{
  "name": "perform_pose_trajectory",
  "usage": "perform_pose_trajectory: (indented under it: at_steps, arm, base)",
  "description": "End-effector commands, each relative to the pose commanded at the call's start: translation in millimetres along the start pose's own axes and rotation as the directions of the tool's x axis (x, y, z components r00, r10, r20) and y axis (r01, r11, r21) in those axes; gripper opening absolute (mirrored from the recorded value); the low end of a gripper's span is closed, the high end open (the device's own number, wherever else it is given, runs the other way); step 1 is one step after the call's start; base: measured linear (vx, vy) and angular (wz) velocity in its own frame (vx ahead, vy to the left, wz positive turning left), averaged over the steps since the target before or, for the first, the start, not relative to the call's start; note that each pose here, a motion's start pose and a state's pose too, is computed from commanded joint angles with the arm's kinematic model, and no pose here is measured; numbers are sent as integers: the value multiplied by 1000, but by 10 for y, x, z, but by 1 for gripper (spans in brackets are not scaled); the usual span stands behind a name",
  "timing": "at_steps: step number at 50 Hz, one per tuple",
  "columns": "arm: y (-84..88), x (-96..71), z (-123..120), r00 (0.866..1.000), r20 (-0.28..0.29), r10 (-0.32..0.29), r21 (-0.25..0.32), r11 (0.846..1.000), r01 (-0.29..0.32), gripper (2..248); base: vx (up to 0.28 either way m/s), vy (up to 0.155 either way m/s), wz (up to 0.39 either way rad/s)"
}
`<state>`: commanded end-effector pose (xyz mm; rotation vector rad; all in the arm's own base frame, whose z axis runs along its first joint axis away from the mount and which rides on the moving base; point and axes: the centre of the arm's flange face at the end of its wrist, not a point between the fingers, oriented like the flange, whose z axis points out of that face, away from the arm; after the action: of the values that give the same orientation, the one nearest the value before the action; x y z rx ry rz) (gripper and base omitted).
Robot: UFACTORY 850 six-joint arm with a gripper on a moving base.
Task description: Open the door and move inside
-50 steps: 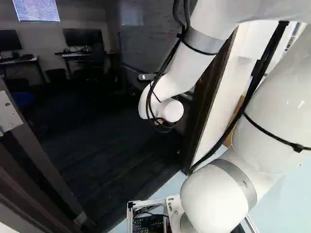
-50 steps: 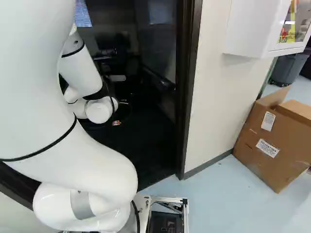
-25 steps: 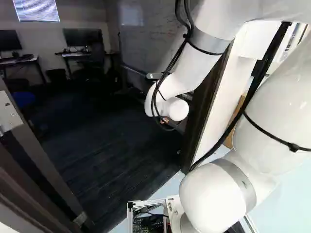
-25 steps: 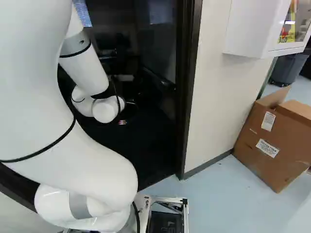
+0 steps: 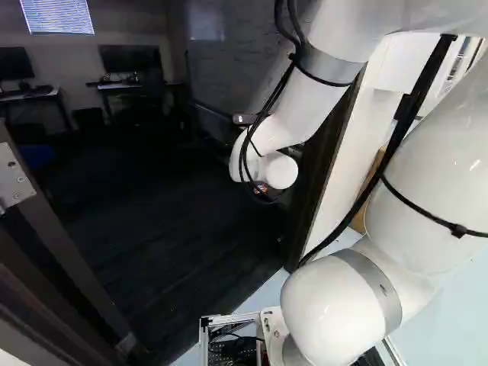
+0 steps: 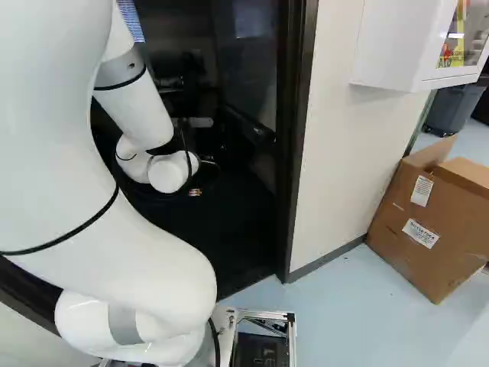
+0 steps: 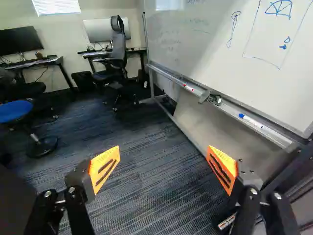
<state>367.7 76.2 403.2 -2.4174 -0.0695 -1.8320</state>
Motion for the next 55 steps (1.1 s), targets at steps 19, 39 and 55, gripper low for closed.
perform_pose_trajectory:
  at_steps: [19,39,55]
  arm:
    - [0,0,0,1000,0,0,0,1000,0,247]
    - [0,0,0,1000,0,0,0,1000,0,247]
    - [0,0,0,1000,0,0,0,1000,0,247]
  base:
    - [-3,1,15]
    - [-12,15,113]
    - [-5,2,49]
